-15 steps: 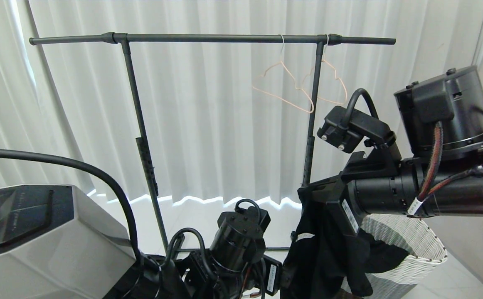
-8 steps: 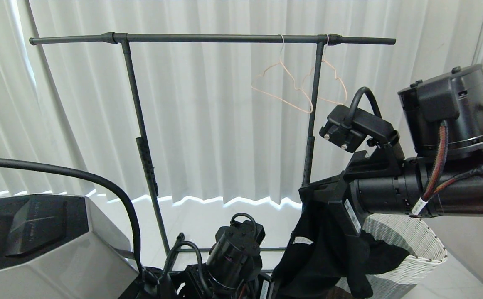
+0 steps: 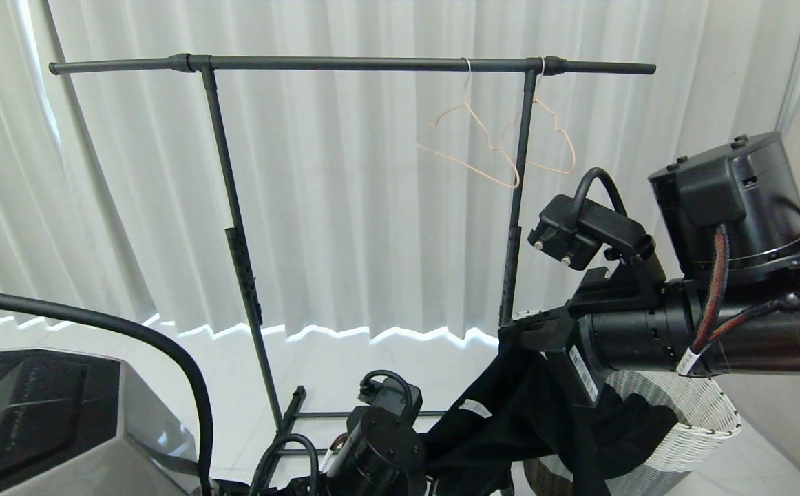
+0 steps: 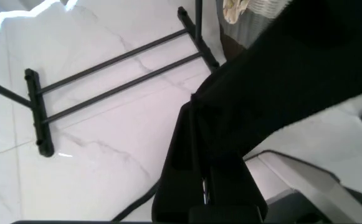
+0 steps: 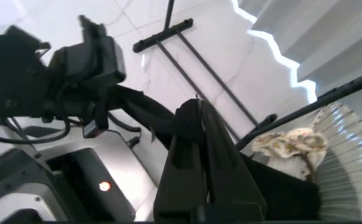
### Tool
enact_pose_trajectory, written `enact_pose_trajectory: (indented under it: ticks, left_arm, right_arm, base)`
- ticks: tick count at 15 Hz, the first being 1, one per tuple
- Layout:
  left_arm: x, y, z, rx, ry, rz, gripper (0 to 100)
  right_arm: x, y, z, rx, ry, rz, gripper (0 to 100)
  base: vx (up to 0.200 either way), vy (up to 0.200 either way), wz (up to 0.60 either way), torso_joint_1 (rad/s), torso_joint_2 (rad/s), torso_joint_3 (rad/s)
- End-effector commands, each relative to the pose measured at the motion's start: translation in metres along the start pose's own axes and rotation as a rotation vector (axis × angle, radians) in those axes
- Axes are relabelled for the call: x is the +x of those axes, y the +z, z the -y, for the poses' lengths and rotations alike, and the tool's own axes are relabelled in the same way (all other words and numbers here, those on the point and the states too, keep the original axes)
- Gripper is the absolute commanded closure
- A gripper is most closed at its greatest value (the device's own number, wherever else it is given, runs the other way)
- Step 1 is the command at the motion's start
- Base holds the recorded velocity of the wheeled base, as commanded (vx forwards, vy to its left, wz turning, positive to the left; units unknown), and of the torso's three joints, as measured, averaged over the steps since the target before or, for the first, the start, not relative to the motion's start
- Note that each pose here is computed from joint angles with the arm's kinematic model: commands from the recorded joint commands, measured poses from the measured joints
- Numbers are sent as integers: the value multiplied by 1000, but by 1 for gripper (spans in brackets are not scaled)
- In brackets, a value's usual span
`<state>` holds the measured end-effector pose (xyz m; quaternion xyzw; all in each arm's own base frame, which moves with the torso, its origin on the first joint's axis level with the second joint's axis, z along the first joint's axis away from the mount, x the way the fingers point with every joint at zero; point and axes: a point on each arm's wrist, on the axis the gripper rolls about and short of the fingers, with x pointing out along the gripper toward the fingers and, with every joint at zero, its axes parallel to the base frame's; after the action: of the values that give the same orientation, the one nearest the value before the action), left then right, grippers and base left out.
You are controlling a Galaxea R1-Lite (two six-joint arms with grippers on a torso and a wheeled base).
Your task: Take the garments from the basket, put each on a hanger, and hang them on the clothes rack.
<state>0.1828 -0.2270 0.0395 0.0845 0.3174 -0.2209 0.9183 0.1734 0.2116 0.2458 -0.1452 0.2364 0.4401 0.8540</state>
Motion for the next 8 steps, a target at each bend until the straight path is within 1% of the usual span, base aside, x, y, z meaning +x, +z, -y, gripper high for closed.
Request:
enact_pose_trajectory:
  ticks: [1, 2, 4, 6, 7, 8]
  left_arm:
    - [-49, 27, -12, -17, -37, 163, 100]
    - [-64, 36, -18, -11, -30, 186, 100]
    - [-103, 60, -28, -12, -28, 194, 100]
    - [-134, 90, -31, -17, -31, 204, 100]
    - [-155, 113, -33, -19, -31, 204, 100]
    - [-171, 130, -34, -23, -33, 214, 100]
  right_arm:
    - [2, -3, -1, 22, -1, -13, 100]
    - [3, -3, -1, 25, -1, -11, 100]
    - [2, 0, -1, 24, 0, 3, 100]
    - [-1, 8, -3, 15, 0, 47, 100]
    - [-6, 18, -8, 3, -12, 88, 100]
    - [-12, 24, -10, 0, -42, 117, 100]
  base:
    - [0, 0, 0, 0, 0, 0]
    - [0, 0, 0, 0, 0, 0]
    - [0, 0, 0, 0, 0, 0]
    - [0, 0, 0, 0, 0, 0]
    - [0, 0, 0, 0, 0, 0]
    - [0, 0, 0, 0, 0, 0]
